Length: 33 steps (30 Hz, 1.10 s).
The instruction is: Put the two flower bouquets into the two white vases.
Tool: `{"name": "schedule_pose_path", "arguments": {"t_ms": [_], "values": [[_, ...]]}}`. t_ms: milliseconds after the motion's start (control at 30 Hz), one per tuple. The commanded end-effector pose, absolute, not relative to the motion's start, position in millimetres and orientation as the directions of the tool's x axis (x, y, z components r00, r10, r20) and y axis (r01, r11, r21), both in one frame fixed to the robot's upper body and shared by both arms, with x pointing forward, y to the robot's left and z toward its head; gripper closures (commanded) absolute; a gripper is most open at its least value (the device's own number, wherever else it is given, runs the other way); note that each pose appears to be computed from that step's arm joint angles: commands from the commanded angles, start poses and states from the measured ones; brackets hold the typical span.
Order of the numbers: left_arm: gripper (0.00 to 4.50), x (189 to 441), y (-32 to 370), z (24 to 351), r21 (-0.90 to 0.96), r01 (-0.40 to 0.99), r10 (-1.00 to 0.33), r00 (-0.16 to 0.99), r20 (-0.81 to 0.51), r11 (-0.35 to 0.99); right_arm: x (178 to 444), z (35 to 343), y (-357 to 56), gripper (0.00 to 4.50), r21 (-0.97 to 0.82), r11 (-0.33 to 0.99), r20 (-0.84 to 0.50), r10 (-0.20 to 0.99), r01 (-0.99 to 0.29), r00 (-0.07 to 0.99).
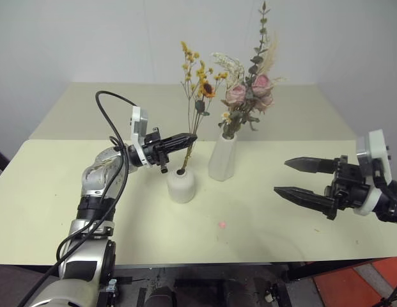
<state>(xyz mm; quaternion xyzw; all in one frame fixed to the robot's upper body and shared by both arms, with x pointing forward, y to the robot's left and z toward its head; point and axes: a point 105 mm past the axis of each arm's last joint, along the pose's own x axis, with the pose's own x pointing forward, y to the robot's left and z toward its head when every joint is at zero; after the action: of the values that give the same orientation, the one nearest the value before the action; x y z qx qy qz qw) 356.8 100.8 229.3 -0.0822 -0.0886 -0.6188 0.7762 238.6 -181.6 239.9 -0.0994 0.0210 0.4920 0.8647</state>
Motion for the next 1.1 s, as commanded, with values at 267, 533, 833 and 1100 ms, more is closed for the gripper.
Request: {"name": "schedule_pose_path", "arguments": {"t_ms": [267,533,833,1100], "values": [[4.47,352.9,110.4,233.5,0.009,0.969,-0.94,0.238,0.243,0.248,234.9,248.0,-179.5,0.0,-0.193,0.487,-0.126,0.849,-0.852,0.513],[4.47,349.4,113.3,238.2,0.009,0.969,-0.934,0.234,0.271,0.245,235.3,247.5,-178.5,0.0,-0.195,0.481,-0.124,0.853,-0.855,0.507],[4.47,349.8,115.5,242.9,0.016,0.966,-0.925,0.244,0.291,0.259,236.3,246.3,-176.3,0.0,-0.195,0.472,-0.122,0.858,-0.86,0.498],[4.47,349.3,115.6,239.0,0.016,0.966,-0.93,0.243,0.274,0.257,237.7,245.3,-175.9,0.0,-0.197,0.472,-0.119,0.858,-0.859,0.499]]}}
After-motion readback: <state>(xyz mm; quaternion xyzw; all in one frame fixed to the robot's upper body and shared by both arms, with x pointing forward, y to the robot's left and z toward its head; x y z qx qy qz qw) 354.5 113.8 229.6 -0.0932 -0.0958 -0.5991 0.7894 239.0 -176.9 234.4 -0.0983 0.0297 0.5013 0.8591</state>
